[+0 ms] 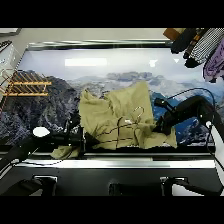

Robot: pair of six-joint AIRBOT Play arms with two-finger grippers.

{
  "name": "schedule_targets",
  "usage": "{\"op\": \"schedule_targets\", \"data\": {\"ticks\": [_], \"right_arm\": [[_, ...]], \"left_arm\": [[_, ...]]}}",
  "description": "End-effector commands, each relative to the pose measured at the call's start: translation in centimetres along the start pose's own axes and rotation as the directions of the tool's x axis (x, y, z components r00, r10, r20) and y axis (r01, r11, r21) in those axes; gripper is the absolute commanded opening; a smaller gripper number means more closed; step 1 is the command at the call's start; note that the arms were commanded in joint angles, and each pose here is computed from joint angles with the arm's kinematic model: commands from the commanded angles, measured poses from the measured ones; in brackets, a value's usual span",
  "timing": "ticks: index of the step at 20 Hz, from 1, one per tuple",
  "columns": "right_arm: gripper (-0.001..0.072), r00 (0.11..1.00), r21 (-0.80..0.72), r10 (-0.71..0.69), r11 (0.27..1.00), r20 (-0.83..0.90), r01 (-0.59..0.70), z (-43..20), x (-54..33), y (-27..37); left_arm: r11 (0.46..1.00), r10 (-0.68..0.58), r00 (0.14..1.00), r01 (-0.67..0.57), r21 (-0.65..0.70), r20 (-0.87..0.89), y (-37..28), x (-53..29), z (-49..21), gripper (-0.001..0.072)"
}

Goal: Fold the clothes and pants, and hang the long-sleeved shirts on hangers.

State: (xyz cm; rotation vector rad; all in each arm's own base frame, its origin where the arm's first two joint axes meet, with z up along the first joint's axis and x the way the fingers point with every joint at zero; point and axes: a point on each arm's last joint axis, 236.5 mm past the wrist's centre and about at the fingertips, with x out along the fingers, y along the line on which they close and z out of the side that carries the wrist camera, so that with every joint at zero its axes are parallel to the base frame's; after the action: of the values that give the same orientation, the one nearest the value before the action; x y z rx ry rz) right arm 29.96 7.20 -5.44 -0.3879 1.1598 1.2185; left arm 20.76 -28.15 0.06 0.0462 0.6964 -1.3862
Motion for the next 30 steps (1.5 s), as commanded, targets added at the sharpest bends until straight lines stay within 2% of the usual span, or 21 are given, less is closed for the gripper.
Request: {"op": "schedule_targets", "data": {"ticks": [1,2,7,13,14,15,16,17,18,19,20,21,22,23,27,30], "right_arm": [[0.0115,0.999,0.012,0.042,0.999,-0.004,-0.042,-0.2,0.3,0.8],[0.0039,0.998,0.015,0.063,0.998,-0.006,-0.063,-0.2,0.2,1.3],[0.0031,0.998,0.023,0.069,0.997,-0.002,-0.069,0.1,-0.6,2.2],[0.0026,0.999,0.0,-0.047,0.999,0.025,0.047,1.7,-3.9,3.1],[0.0026,0.998,-0.001,-0.062,0.998,0.029,0.062,2.0,-4.4,3.5],[0.0025,0.997,-0.01,-0.073,0.997,0.032,0.073,2.2,-4.9,3.8],[0.0025,0.995,-0.021,-0.089,0.996,0.037,0.089,2.4,-5.4,4.2],[0.0025,0.993,-0.033,-0.109,0.993,0.043,0.11,2.6,-5.9,4.4],[0.0025,0.991,-0.041,-0.125,0.991,0.044,0.127,2.7,-6.3,4.5],[0.0025,0.99,-0.047,-0.138,0.989,0.041,0.14,2.7,-6.6,4.7],[0.0025,0.988,-0.043,-0.148,0.988,0.038,0.15,2.6,-6.8,4.7],[0.0025,0.987,-0.045,-0.155,0.987,0.038,0.157,2.7,-7.0,4.8],[0.0025,0.986,-0.039,-0.159,0.986,0.039,0.161,2.7,-7.1,4.8],[0.0025,0.986,-0.035,-0.163,0.986,0.041,0.164,2.7,-7.1,4.7],[0.0025,0.984,-0.037,-0.168,0.985,0.05,0.17,3.0,-7.3,4.9],[0.0025,0.98,-0.047,-0.189,0.98,0.059,0.192,3.2,-7.8,5.1]], "left_arm": [[1.0,-0.002,1.0,0.002,0.0,0.0,0.0,0.0,0.0,0.0021],[1.0,-0.002,1.0,0.002,0.0,0.0,0.0,0.0,0.0,0.002],[1.0,-0.002,1.0,0.002,0.0,0.0,0.0,0.0,0.0,0.0021],[1.0,0.003,1.0,-0.003,0.001,0.001,0.1,0.0,0.0,0.0031],[1.0,0.003,1.0,-0.003,0.001,0.001,0.1,0.0,0.1,0.0064],[1.0,0.004,1.0,-0.004,0.001,0.002,0.1,0.0,0.1,0.0067],[1.0,0.006,1.0,-0.006,0.0,0.003,0.2,-0.1,0.1,0.013],[1.0,0.019,1.0,-0.019,-0.008,0.004,0.5,-0.1,0.1,0.0244],[0.998,0.044,0.999,-0.043,-0.037,0.006,1.1,-0.2,0.2,0.028],[0.996,0.067,0.998,-0.066,-0.055,0.007,1.7,-0.2,0.2,0.0281],[0.995,0.085,0.996,-0.084,-0.06,0.01,2.2,-0.4,0.2,0.0378],[0.989,0.116,0.993,-0.114,-0.098,0.013,3.0,-0.6,0.3,0.057],[0.968,0.179,0.984,-0.173,-0.184,0.018,4.6,-1.1,0.3,0.0665],[0.935,0.243,0.97,-0.228,-0.271,0.025,6.3,-1.8,0.4,0.072],[0.784,0.424,0.904,-0.337,-0.521,0.052,11.9,-6.3,-0.1,0.072],[0.618,0.533,0.843,-0.325,-0.716,0.077,15.2,-11.0,-0.8,0.072]]}}
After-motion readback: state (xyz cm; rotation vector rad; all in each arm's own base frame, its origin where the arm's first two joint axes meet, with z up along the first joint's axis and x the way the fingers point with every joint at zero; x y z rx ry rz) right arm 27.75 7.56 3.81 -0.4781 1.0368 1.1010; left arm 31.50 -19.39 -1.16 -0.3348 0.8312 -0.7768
